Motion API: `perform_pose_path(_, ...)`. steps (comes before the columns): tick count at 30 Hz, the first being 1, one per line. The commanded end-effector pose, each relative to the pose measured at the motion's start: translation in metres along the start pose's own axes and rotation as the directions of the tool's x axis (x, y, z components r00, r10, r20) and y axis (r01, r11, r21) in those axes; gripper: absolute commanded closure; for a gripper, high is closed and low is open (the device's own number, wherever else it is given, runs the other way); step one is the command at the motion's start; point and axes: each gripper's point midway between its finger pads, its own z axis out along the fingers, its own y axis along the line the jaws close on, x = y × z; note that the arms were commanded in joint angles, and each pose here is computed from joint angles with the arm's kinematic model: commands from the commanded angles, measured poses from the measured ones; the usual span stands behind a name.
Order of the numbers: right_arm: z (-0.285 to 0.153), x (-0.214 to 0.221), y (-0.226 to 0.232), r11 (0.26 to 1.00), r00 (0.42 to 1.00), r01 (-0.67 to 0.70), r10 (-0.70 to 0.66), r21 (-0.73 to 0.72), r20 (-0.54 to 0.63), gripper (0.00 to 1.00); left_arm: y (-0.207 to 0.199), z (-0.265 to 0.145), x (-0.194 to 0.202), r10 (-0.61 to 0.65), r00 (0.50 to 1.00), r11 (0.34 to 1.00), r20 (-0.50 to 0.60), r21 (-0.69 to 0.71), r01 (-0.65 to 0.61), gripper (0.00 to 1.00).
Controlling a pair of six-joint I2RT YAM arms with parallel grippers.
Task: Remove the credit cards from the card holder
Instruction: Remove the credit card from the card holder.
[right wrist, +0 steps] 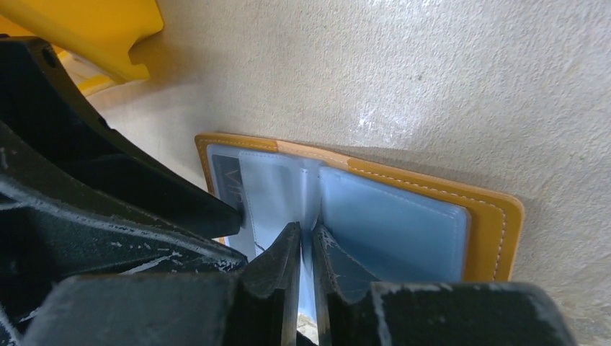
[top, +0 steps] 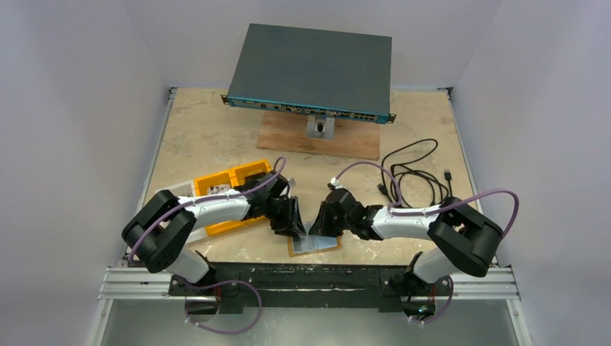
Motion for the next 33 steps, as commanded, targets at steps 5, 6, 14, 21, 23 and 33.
perform_pose_path(5, -0.013, 0.007, -0.014, 0.999, 1.0, -0.003, 0.003, 0.043, -0.013, 0.79, 0.022, 0.011, -0.002, -0.013, 1.0, 0.996, 0.024, -0.088, 0.015, 0.69)
perform_pose_path(6, -0.014, 0.005, -0.013, 0.999, 1.0, -0.003, 0.003, 0.041, -0.007, 0.79, 0.021, 0.011, -0.002, -0.013, 1.0, 0.996, 0.025, -0.088, 0.015, 0.7)
perform_pose_path(14, -0.016, 0.001, -0.011, 0.999, 1.0, 0.011, -0.012, 0.049, 0.002, 0.83, 0.017, 0.011, -0.002, 0.003, 1.0, 0.997, 0.021, -0.081, -0.001, 0.76)
perform_pose_path(21, -0.022, -0.002, -0.016, 0.996, 1.0, 0.02, -0.021, 0.087, 0.018, 0.88, 0.018, 0.013, 0.002, 0.01, 1.0, 0.995, 0.016, -0.103, -0.009, 0.8)
perform_pose_path(23, -0.026, -0.005, -0.015, 0.996, 0.999, 0.019, -0.022, 0.09, 0.028, 0.87, 0.018, 0.013, 0.001, 0.01, 1.0, 0.994, 0.018, -0.109, -0.008, 0.8)
perform_pose_path(33, -0.028, -0.004, -0.018, 0.994, 0.999, 0.031, -0.034, 0.102, 0.026, 0.82, 0.02, 0.012, -0.001, 0.02, 0.999, 0.991, 0.026, -0.133, -0.017, 0.81)
